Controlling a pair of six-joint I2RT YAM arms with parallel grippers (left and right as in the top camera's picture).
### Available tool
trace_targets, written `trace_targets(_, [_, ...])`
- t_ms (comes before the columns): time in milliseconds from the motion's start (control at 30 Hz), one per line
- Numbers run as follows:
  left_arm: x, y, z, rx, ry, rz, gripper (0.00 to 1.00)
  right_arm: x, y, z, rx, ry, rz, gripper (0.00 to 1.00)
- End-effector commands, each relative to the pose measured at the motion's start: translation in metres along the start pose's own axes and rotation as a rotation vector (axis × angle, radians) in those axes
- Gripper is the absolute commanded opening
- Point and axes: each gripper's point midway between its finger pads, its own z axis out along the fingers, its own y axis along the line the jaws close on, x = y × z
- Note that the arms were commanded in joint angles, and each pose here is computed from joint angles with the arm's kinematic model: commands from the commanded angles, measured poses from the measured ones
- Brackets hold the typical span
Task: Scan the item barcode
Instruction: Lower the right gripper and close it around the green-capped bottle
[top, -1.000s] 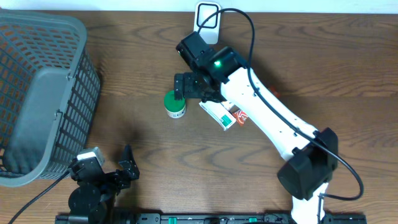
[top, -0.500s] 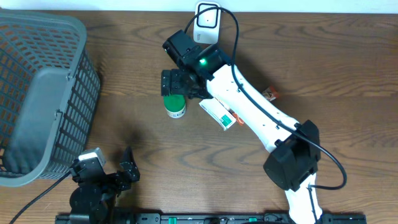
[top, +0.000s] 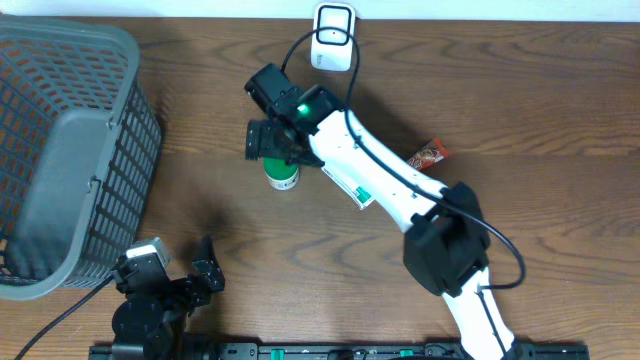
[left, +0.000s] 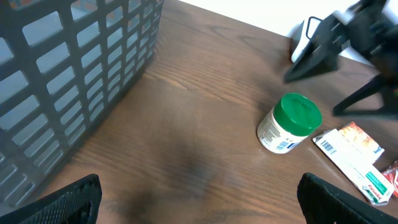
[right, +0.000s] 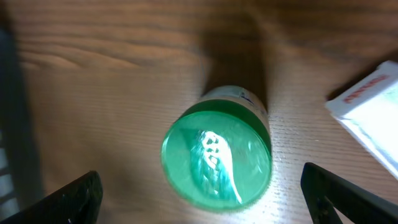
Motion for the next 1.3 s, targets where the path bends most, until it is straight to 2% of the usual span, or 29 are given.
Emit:
trace_targets(0, [0.001, -0.003, 0.0, 0.015, 0.006, 0.018, 0.98, 0.008, 0.0, 0.018, 0.023, 0.027, 0.013, 0.97])
trace_targets(867, [0.001, -0.003, 0.0, 0.015, 0.006, 0.018, 0.98, 0.014, -0.014, 0.064, 0.076, 0.073, -0.017, 0.99])
trace_targets(1067, [0.001, -0.003, 0.0, 0.015, 0.006, 0.018, 0.98, 0.021, -0.022, 0.08, 0.103, 0.104, -0.017, 0.95])
trace_targets(1267, [0.001, -0.003, 0.0, 0.015, 0.006, 0.018, 0.98, 0.022, -0.025, 0.079, 0.112, 0.113, -0.032, 0.86])
